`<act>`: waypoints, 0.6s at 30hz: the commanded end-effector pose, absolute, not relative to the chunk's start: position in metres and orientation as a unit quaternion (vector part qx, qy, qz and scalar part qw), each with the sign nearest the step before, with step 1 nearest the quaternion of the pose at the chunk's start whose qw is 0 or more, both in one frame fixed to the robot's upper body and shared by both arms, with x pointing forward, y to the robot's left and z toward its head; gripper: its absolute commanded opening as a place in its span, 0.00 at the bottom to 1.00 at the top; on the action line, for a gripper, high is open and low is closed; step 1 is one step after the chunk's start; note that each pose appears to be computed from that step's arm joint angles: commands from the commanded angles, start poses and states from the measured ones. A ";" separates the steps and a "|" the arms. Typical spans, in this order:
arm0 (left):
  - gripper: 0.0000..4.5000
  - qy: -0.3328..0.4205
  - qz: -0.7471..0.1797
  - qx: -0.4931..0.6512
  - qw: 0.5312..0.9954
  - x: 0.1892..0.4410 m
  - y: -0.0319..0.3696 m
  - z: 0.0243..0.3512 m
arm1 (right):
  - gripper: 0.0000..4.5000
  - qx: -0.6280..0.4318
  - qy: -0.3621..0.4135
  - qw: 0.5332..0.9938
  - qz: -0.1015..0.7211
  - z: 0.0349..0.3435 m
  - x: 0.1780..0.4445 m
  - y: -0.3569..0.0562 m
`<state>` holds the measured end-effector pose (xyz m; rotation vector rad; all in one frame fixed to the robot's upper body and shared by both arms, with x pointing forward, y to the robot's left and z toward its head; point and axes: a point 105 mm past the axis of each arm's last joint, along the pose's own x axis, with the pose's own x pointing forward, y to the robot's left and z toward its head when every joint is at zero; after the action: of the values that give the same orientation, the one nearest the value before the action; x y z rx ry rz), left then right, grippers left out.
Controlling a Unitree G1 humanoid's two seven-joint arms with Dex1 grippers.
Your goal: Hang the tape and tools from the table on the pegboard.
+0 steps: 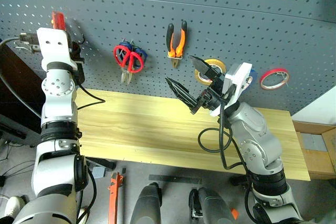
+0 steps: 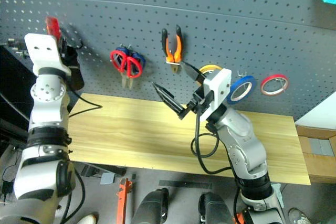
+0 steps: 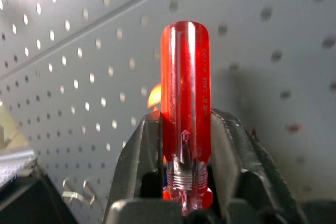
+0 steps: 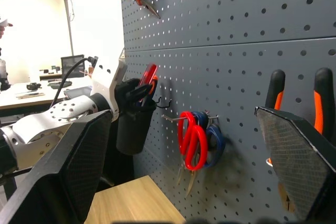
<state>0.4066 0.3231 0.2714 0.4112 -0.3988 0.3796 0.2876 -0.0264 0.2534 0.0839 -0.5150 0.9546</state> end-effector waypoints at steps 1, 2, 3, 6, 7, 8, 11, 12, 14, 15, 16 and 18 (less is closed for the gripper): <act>0.55 -0.230 0.193 0.188 0.935 0.396 0.324 0.292 | 1.00 0.041 -0.270 0.845 0.461 0.265 0.278 -0.027; 0.62 -0.230 0.194 0.187 0.935 0.396 0.324 0.292 | 1.00 0.041 -0.269 0.845 0.461 0.265 0.278 -0.027; 0.70 -0.229 0.195 0.187 0.935 0.396 0.324 0.292 | 1.00 0.040 -0.269 0.845 0.461 0.265 0.278 -0.027; 0.94 -0.226 0.197 0.184 0.936 0.396 0.323 0.292 | 1.00 0.038 -0.270 0.844 0.461 0.265 0.279 -0.027; 0.98 -0.226 0.197 0.184 0.936 0.396 0.323 0.292 | 1.00 0.038 -0.270 0.844 0.461 0.265 0.279 -0.027; 0.98 -0.226 0.197 0.183 0.936 0.396 0.323 0.292 | 1.00 0.038 -0.270 0.844 0.461 0.265 0.279 -0.027; 0.98 -0.218 0.192 0.163 0.943 0.396 0.321 0.290 | 1.00 0.033 -0.272 0.844 0.461 0.265 0.278 -0.028; 0.98 -0.216 0.189 0.157 0.945 0.395 0.320 0.289 | 1.00 0.031 -0.272 0.844 0.460 0.265 0.278 -0.029; 0.98 -0.219 0.181 0.153 0.947 0.390 0.316 0.289 | 1.00 0.025 -0.274 0.845 0.458 0.266 0.277 -0.033; 0.98 -0.220 0.173 0.143 0.949 0.388 0.312 0.289 | 1.00 0.020 -0.274 0.846 0.457 0.266 0.277 -0.036; 0.98 -0.221 0.166 0.135 0.951 0.385 0.308 0.289 | 1.00 0.016 -0.274 0.847 0.456 0.267 0.276 -0.038; 0.98 -0.226 0.144 0.122 0.956 0.380 0.296 0.290 | 1.00 0.003 -0.272 0.851 0.450 0.266 0.275 -0.043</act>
<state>0.3917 0.3040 0.2652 0.2637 -0.3720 0.3171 0.2851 -0.0367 0.2542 0.0137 -0.5162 0.9497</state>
